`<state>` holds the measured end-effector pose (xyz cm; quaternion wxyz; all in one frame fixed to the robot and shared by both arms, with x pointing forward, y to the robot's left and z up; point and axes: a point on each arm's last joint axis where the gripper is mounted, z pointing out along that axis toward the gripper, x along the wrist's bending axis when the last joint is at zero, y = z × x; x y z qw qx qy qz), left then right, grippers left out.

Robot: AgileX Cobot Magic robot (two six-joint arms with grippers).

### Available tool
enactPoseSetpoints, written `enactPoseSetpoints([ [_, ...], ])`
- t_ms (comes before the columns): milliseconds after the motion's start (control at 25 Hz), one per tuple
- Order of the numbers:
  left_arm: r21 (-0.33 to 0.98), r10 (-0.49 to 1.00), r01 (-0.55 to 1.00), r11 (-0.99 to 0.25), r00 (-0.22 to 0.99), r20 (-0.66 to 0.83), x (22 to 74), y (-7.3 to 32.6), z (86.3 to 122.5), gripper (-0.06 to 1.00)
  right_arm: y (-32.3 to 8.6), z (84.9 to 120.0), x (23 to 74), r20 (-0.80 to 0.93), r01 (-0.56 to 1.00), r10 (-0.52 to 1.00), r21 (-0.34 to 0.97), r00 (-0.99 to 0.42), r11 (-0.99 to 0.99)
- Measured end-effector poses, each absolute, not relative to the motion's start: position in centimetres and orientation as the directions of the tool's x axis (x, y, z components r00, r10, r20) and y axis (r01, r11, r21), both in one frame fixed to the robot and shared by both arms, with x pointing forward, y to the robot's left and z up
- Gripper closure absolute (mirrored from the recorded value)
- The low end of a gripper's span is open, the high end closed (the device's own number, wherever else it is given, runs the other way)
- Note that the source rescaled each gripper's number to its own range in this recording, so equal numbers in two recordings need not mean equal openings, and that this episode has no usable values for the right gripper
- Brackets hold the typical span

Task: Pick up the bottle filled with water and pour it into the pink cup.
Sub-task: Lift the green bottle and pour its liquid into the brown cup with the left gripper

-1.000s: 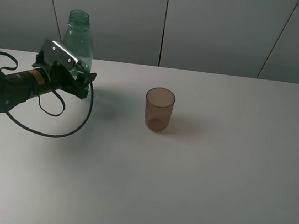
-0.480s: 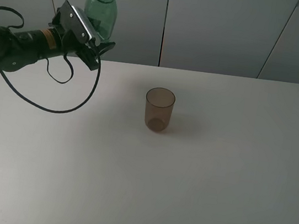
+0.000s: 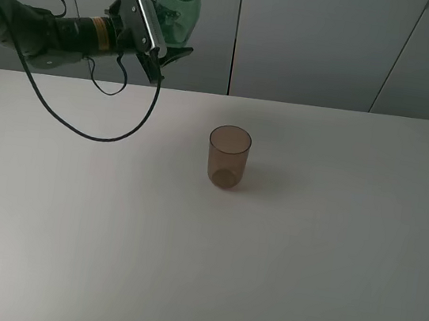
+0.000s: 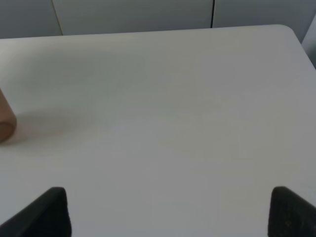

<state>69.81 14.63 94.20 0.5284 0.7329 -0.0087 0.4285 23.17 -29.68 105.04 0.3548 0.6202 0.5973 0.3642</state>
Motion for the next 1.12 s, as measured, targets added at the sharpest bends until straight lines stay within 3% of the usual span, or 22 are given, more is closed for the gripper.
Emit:
enactPoseSetpoints([
  [640, 0.628, 0.2, -0.618, -0.473, 0.619, 0.76, 72.3, 10.2, 89.2, 0.94, -29.7, 105.0, 23.2, 0.028, 0.482, 0.999, 0.875, 0.021, -0.035],
  [1120, 0.456, 0.05, -0.76, -0.463, 0.491, 0.869, 73.0, 8.2, 88.7, 0.94, -29.7, 105.0, 23.2, 0.028, 0.482, 0.999, 0.875, 0.021, -0.035],
])
